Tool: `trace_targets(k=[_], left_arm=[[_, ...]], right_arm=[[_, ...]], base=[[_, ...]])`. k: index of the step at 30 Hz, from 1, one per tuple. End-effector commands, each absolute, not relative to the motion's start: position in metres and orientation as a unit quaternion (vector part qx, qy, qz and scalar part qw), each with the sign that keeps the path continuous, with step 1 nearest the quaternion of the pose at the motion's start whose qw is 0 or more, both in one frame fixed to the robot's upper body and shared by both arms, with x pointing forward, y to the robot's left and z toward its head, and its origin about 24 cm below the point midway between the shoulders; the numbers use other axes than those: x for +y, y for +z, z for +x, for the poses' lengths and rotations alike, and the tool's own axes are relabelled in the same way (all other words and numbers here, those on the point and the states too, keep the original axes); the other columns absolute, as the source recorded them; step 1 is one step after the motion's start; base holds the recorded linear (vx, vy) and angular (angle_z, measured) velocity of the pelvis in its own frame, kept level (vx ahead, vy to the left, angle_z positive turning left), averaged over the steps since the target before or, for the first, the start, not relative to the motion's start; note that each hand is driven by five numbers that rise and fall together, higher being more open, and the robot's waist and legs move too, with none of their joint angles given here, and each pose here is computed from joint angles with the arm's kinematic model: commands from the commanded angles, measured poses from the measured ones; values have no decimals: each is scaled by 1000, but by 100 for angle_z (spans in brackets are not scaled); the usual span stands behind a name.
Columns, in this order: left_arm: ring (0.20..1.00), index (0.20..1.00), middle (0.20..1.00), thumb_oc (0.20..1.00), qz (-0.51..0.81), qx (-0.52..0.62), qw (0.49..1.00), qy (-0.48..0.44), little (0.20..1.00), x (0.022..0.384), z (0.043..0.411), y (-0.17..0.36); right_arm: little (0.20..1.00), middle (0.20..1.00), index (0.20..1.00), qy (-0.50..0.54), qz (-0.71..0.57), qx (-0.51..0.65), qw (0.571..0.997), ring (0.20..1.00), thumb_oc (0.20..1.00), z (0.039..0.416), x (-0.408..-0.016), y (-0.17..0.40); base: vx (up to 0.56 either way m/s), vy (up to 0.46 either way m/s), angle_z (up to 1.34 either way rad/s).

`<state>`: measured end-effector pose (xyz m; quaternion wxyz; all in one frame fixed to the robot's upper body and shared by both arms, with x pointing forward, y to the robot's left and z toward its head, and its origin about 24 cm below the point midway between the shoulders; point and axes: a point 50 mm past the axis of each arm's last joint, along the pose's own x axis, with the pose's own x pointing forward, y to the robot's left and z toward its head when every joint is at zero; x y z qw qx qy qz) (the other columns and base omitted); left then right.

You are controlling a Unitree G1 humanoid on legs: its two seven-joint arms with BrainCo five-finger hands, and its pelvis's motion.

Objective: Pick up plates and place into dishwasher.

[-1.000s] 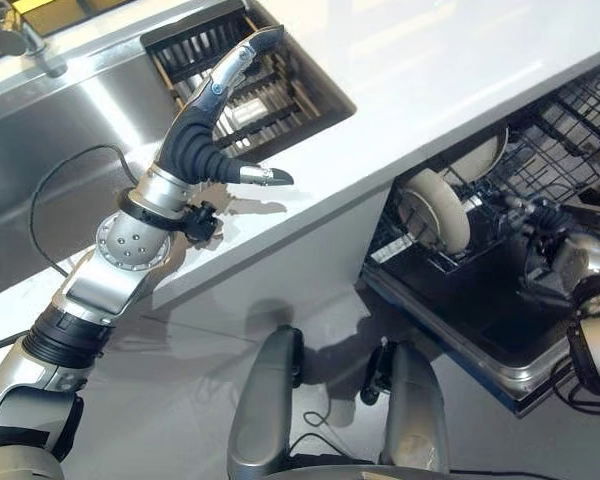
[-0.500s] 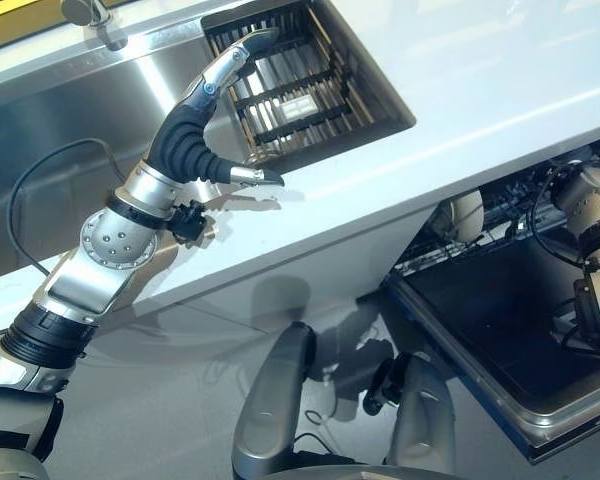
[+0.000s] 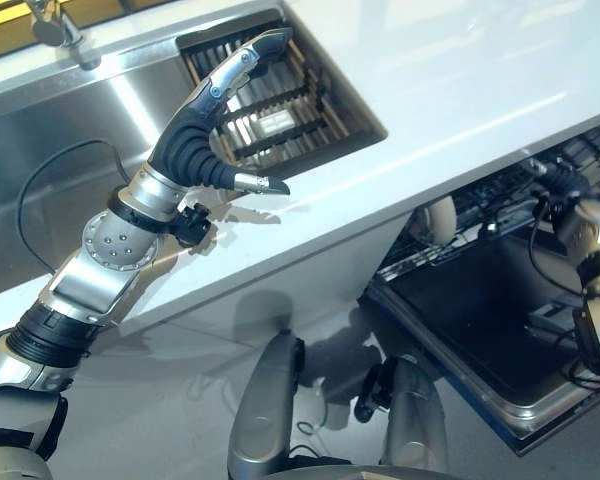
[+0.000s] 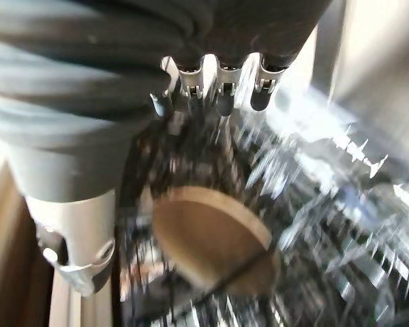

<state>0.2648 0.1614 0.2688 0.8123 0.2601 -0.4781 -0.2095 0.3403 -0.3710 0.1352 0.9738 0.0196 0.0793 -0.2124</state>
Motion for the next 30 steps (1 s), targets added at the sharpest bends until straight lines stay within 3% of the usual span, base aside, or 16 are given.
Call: trace_targets(k=[1, 12, 18, 24, 30], left_arm=[[1000, 1000, 1000, 1000, 212, -503, 812, -205, 1000, 154, 253, 267], [1000, 1000, 1000, 1000, 215, -505, 819, -170, 1000, 152, 253, 257], [1000, 1000, 1000, 1000, 208, -502, 822, -172, 1000, 152, 250, 252], [1000, 1000, 1000, 1000, 204, -510, 810, -205, 1000, 142, 249, 258], [1000, 1000, 1000, 1000, 190, -513, 804, -233, 1000, 134, 249, 259]], right_arm=[[1000, 1000, 1000, -245, -28, 44, 968, 1000, 1000, 316, -390, 129], [1000, 1000, 1000, -387, -80, 26, 918, 1000, 1000, 242, -392, 60], [1000, 1000, 1000, -441, 12, 87, 893, 1000, 1000, 217, -388, 14], [1000, 1000, 1000, -398, 223, 150, 877, 1000, 1000, 216, -373, -32], [1000, 1000, 1000, -215, 415, 115, 877, 1000, 1000, 252, -325, -39]], base=[[-36, 111, -28], [-11, 82, -23], [20, 21, -14], [-9, -30, 5], [12, -38, 14]])
